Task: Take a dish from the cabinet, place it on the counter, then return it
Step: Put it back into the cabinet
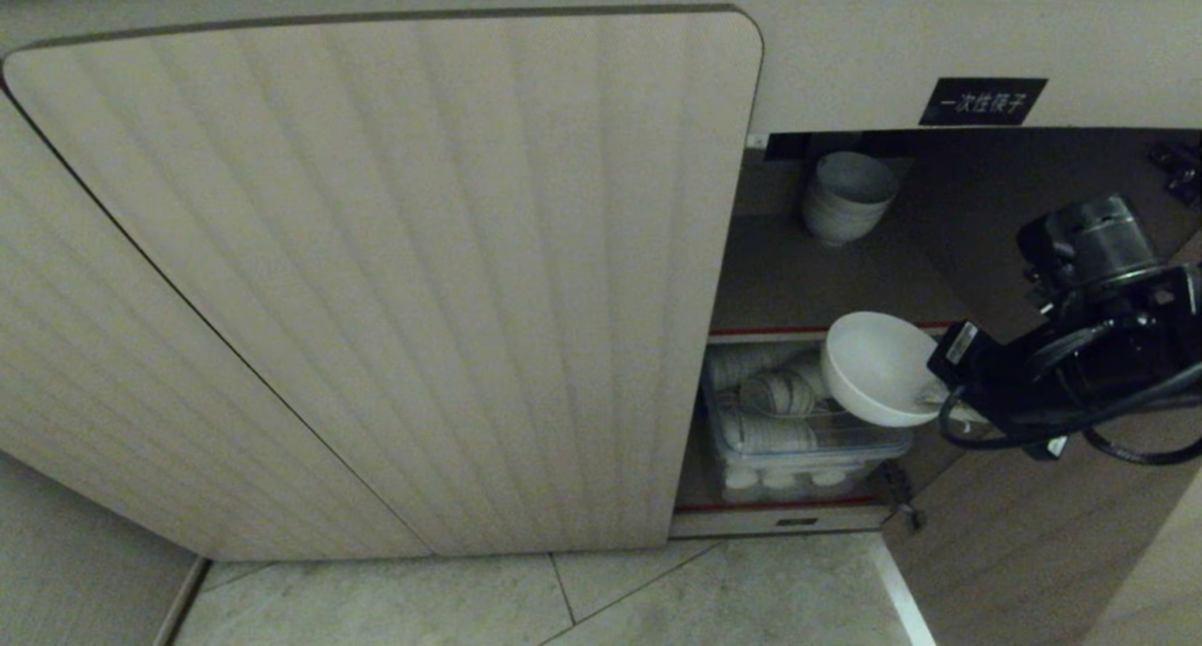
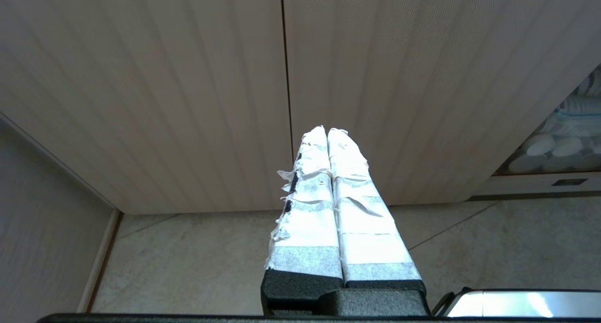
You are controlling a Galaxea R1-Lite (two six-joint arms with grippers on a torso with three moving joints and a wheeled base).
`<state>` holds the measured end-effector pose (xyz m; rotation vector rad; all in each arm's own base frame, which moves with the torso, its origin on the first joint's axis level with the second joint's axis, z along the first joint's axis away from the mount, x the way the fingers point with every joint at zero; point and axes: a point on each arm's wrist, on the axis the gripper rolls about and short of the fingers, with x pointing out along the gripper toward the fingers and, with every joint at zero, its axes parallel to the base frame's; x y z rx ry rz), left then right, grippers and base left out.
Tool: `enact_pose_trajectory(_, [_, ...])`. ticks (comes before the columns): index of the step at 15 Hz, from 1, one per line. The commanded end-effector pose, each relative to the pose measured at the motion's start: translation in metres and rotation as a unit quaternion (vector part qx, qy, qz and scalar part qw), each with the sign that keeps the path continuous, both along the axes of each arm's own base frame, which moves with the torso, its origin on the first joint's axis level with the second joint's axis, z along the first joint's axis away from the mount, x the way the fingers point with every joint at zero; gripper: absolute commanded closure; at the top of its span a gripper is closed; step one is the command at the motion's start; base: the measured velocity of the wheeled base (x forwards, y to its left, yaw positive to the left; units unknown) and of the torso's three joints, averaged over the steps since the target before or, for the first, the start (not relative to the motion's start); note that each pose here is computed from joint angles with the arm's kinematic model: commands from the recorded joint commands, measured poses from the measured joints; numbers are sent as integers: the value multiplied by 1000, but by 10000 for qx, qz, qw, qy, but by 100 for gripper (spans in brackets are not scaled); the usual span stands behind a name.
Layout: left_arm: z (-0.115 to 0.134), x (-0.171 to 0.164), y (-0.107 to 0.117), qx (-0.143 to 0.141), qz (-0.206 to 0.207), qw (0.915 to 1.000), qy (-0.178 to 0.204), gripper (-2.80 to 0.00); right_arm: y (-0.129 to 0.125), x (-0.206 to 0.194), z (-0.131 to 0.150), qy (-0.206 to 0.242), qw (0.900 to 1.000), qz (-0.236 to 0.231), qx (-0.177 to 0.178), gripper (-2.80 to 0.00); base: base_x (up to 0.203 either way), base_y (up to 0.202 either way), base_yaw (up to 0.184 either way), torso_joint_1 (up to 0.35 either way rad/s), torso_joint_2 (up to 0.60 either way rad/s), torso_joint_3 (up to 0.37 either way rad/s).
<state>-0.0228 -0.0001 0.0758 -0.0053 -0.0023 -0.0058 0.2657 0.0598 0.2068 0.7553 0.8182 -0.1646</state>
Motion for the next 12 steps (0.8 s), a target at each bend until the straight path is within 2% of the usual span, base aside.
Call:
enact_pose_trajectory(1, [0,0,0,-4,-2,10000,-4,0,1,4,2,-22,10000,-22,19,0,0,0,0,0,0,0])
enact_pose_trajectory(12, [0,0,0,-4,-2,10000,-4,0,-2,23,10,-42,9999,-113,-11,0,0,0,0,0,0,0])
